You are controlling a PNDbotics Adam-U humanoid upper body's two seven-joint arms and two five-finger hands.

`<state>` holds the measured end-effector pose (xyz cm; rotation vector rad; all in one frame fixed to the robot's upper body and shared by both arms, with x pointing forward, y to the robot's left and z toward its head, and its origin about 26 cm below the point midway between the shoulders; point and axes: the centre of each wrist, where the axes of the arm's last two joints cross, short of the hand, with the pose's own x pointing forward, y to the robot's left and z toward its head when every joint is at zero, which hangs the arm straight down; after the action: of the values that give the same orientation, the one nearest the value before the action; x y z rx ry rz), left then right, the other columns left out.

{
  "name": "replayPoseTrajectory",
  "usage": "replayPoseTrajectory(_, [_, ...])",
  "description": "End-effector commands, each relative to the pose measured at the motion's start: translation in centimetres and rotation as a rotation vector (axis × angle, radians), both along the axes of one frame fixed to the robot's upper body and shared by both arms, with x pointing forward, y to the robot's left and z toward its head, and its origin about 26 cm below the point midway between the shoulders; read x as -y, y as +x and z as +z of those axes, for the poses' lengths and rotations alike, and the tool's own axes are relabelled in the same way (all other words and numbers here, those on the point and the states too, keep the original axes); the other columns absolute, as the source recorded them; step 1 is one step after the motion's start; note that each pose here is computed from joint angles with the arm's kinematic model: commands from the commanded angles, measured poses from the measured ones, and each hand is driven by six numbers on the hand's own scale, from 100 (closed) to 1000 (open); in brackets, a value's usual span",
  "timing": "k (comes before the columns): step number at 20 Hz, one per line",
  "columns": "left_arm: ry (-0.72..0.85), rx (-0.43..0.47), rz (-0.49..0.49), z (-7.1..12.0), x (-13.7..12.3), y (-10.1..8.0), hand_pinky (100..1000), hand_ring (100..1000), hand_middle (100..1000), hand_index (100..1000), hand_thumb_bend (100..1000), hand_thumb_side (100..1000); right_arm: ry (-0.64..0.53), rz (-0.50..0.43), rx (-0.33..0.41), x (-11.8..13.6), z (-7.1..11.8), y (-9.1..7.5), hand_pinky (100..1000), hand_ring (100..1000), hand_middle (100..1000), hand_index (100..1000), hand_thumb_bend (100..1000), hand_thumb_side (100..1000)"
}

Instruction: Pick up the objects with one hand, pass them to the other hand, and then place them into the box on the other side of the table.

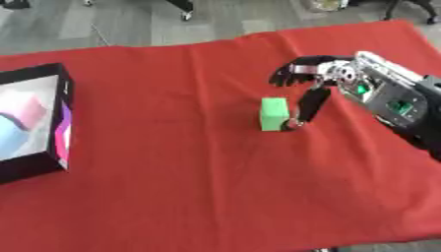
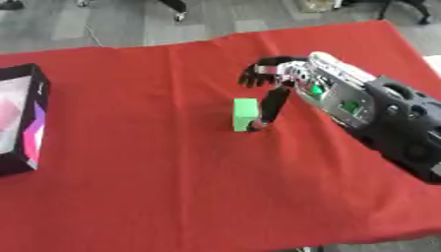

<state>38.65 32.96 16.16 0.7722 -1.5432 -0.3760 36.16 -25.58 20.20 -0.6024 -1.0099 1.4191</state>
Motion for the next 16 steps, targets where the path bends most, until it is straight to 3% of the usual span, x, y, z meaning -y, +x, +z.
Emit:
replayPoseTrajectory(1, [0.018,0.031,-0.002,1.3,-0.2,0.0,821,718,647,738,449,614,-0.018,-0.019,0.014,0.5,0.2,0.4,921,900,822,894,565,123])
replayPoseTrajectory(16, [0.011,0.03,-0.009,1.2,0.0,0.0,822,719,649,737,441,617,-0.041,-0.054,0.008,1.0,-1.9,1.9,919,892,811,881,544,133])
